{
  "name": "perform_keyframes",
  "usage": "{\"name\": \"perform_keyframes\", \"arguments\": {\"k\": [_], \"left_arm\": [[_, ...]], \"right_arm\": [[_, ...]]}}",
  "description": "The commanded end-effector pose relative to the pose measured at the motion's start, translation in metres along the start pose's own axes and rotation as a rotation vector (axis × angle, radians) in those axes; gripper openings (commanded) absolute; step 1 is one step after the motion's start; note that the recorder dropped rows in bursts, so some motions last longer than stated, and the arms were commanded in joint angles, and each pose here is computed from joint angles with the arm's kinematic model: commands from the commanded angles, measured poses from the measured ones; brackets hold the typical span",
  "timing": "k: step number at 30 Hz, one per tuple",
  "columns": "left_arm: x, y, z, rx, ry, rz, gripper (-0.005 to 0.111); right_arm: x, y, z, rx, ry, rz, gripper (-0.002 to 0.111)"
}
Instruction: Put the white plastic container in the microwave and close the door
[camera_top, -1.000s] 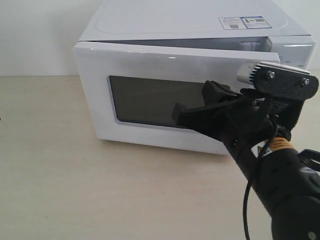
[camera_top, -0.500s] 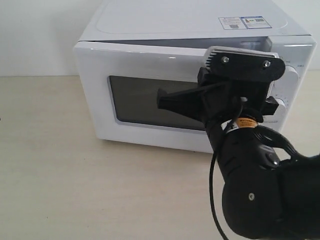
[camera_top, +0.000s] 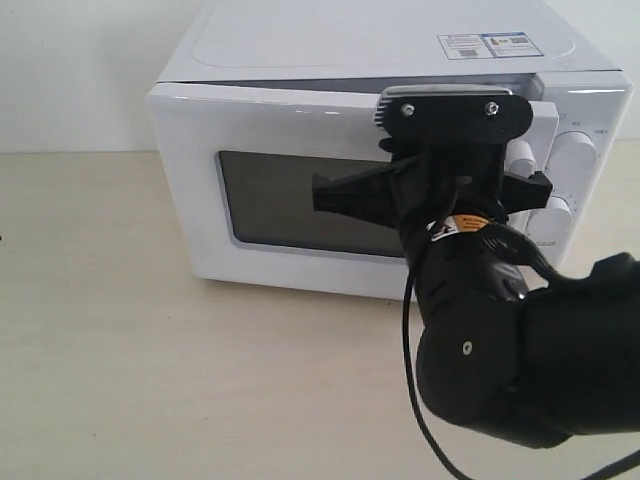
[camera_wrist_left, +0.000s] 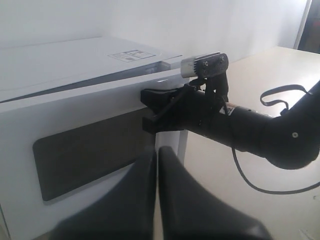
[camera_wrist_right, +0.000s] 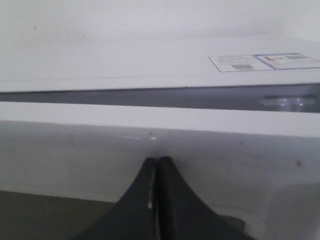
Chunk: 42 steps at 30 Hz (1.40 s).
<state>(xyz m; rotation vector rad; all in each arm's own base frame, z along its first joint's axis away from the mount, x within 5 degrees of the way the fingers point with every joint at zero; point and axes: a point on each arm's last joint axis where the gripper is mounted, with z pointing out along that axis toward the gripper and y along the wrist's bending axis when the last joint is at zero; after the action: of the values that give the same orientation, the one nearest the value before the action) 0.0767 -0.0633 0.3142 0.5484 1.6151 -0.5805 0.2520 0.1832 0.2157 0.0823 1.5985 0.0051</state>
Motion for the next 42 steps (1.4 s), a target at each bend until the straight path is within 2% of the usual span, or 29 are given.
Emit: {"name": "perform_keyframes", "arguments": {"k": [1, 11, 26, 37, 42], "left_arm": [[0.000, 0.000, -0.001, -0.004, -0.014, -0.021, 0.004], [0.000, 0.000, -0.001, -0.004, -0.014, -0.021, 0.004], [0.000, 0.000, -0.001, -0.004, -0.014, -0.021, 0.004], [0.000, 0.000, -0.001, -0.004, -0.014, -0.021, 0.004], [0.000, 0.000, -0.001, -0.004, -0.014, -0.021, 0.004]], "right_arm": [[0.002, -0.009, 0.009, 0.028, 0.036, -0.003, 0.000], [-0.003, -0.012, 0.011, 0.038, -0.016, -0.020, 0.000], [-0.003, -0.036, 0.035, 0.083, 0.030, -0.011, 0.000], [-0.005, -0.032, 0.035, 0.052, 0.035, -0.011, 0.000], [-0.008, -0.020, 0.022, 0.033, 0.050, -0.035, 0.000]]}}
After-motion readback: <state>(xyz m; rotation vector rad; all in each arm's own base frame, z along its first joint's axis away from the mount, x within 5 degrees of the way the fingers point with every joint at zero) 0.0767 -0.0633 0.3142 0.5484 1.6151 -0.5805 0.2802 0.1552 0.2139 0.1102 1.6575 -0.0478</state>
